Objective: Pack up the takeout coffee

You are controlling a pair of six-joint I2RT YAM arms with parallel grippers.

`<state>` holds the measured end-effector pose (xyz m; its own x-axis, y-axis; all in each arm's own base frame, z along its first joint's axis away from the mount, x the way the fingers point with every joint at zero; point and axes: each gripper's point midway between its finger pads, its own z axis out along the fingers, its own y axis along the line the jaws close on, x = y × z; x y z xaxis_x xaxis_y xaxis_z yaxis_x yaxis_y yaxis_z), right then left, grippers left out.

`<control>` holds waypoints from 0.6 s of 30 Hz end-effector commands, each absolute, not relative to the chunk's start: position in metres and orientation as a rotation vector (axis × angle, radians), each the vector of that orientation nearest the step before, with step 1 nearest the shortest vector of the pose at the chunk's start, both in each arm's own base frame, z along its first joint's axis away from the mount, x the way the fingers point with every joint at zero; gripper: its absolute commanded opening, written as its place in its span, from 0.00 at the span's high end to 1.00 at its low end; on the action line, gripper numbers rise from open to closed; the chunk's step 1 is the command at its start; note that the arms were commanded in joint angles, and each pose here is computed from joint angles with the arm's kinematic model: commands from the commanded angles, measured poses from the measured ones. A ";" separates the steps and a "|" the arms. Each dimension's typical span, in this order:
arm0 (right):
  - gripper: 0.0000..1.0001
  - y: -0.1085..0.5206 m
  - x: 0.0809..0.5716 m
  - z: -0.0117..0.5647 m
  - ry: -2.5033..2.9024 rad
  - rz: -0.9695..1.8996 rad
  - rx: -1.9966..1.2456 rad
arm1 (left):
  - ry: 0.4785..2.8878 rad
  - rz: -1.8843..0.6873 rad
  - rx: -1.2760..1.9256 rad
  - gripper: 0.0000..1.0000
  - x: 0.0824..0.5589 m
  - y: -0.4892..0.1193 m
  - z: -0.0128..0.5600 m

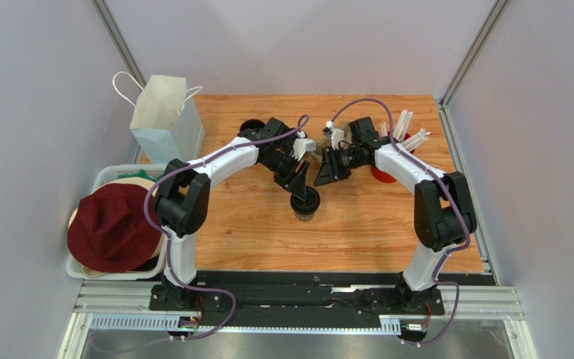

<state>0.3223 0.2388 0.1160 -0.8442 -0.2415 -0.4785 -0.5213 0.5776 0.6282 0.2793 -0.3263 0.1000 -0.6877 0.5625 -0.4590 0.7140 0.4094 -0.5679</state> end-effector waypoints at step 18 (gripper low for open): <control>0.67 0.254 0.308 0.111 2.451 1.123 -0.740 | 2.597 -0.840 1.211 0.45 0.285 -0.295 0.037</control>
<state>0.3129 0.2480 0.1107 -0.8356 -0.2760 -0.4749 -0.5405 0.5669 0.6216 0.2792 -0.3261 0.1000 -0.6885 0.5623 -0.4581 0.7132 0.4099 -0.5687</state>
